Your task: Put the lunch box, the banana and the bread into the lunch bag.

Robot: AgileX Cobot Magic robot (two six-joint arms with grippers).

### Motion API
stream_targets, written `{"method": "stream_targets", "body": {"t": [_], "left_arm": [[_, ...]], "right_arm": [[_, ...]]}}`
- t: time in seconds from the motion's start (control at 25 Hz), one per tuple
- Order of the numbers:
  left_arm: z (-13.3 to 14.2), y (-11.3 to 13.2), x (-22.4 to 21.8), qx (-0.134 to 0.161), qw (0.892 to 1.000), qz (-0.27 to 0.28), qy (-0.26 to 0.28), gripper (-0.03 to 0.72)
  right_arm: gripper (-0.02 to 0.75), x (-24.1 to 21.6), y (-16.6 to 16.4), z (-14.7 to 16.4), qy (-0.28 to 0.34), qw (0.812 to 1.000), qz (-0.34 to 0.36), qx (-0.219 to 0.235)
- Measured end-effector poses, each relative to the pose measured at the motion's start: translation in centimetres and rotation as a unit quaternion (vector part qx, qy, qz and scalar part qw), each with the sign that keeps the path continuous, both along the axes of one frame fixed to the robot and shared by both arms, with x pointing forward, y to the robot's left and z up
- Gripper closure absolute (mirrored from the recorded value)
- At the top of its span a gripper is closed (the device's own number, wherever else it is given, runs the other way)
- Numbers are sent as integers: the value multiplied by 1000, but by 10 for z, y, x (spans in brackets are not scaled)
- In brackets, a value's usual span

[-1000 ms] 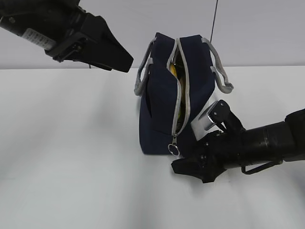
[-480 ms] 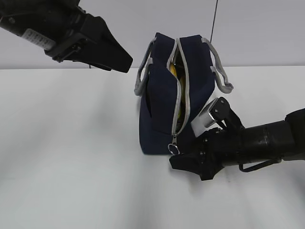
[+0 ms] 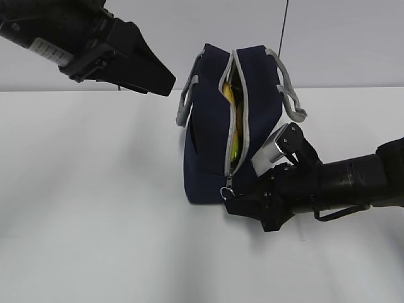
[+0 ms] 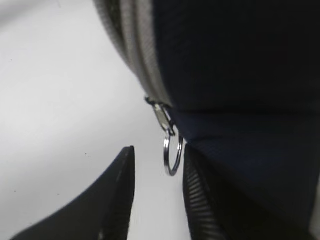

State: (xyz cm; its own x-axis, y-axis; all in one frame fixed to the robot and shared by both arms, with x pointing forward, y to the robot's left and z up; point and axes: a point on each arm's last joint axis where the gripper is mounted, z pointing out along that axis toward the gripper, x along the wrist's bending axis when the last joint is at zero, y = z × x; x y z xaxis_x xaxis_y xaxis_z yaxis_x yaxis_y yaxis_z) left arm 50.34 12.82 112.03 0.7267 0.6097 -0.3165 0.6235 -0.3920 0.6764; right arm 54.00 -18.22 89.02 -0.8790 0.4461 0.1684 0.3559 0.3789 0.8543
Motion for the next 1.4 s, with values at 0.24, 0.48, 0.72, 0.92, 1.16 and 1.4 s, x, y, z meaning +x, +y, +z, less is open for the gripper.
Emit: {"method": "stream_targets", "body": {"t": [0.24,0.48,0.72,0.92,1.16,1.4], "left_arm": [[0,0,0,0,1000,0,0,328],[0,0,0,0,1000,0,0,328],[0,0,0,0,1000,0,0,328],[0,0,0,0,1000,0,0,328],[0,0,0,0,1000,0,0,328],[0,0,0,0,1000,0,0,328]], "right_arm": [[564,0,0,0,0,1000,-1,0],[710,0,0,0,0,1000,-2,1],[753,-1,0,0,3,1000,2,-1],[753,-4,0,-2,32,999,10,-7],[753,-7,-4,15,29,999,4,-43],[753,-14,-8,35,24,997,10,-73]]}}
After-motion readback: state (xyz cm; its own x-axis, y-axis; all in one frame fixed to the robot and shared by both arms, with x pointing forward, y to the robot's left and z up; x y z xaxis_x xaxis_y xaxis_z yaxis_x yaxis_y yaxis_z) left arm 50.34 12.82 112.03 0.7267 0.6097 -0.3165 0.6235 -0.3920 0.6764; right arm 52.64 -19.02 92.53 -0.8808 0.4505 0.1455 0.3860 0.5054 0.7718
